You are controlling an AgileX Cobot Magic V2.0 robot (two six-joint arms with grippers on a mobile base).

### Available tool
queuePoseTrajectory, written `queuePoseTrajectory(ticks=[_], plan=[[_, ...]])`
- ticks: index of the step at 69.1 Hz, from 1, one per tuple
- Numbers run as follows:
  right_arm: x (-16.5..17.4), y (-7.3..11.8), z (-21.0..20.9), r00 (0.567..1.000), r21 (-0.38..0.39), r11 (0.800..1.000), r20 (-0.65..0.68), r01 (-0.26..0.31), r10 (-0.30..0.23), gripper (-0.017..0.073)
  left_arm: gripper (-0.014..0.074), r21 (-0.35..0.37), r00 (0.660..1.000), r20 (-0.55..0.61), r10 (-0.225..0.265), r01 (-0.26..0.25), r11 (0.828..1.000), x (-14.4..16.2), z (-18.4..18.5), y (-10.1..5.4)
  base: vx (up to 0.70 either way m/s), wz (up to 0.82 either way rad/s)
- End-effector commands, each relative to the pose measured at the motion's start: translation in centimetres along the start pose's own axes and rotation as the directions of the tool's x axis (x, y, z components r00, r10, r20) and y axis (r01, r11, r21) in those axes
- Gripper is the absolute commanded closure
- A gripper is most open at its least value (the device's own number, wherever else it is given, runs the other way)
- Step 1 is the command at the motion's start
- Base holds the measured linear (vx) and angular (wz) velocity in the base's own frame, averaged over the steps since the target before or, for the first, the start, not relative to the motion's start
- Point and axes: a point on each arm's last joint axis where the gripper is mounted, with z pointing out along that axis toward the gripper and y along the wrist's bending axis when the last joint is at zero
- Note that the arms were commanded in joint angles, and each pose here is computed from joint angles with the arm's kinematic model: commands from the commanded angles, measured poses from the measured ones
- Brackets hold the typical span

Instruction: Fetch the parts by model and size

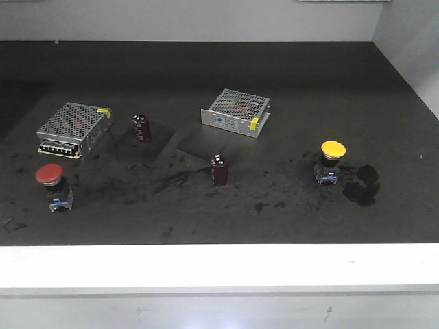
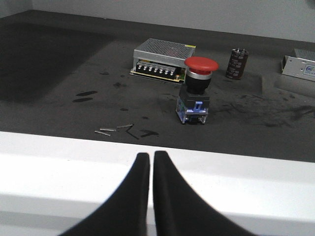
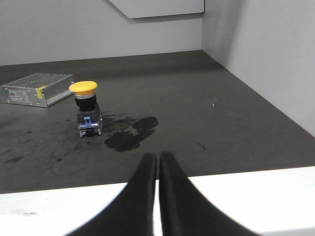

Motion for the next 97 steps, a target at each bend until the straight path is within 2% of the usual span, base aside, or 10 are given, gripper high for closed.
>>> queuePoseTrajectory(ticks=[1,97], plan=[[-0.49,0.15,-0.11,0.997,-0.019,1.0,0.083,0.008,-0.007,0.0568,0.0591,0.001,0.996,0.087,-0.009,0.009,1.0,-0.9,-0.12,-0.02,0.0,0.0],[-0.67,0.2,-0.13,0.995,-0.023,1.0,0.103,0.005,-0.003,0.0568,0.0591,0.001,0.994,0.105,-0.01,0.01,1.0,-1.05,-0.14,-0.02,0.0,0.0]])
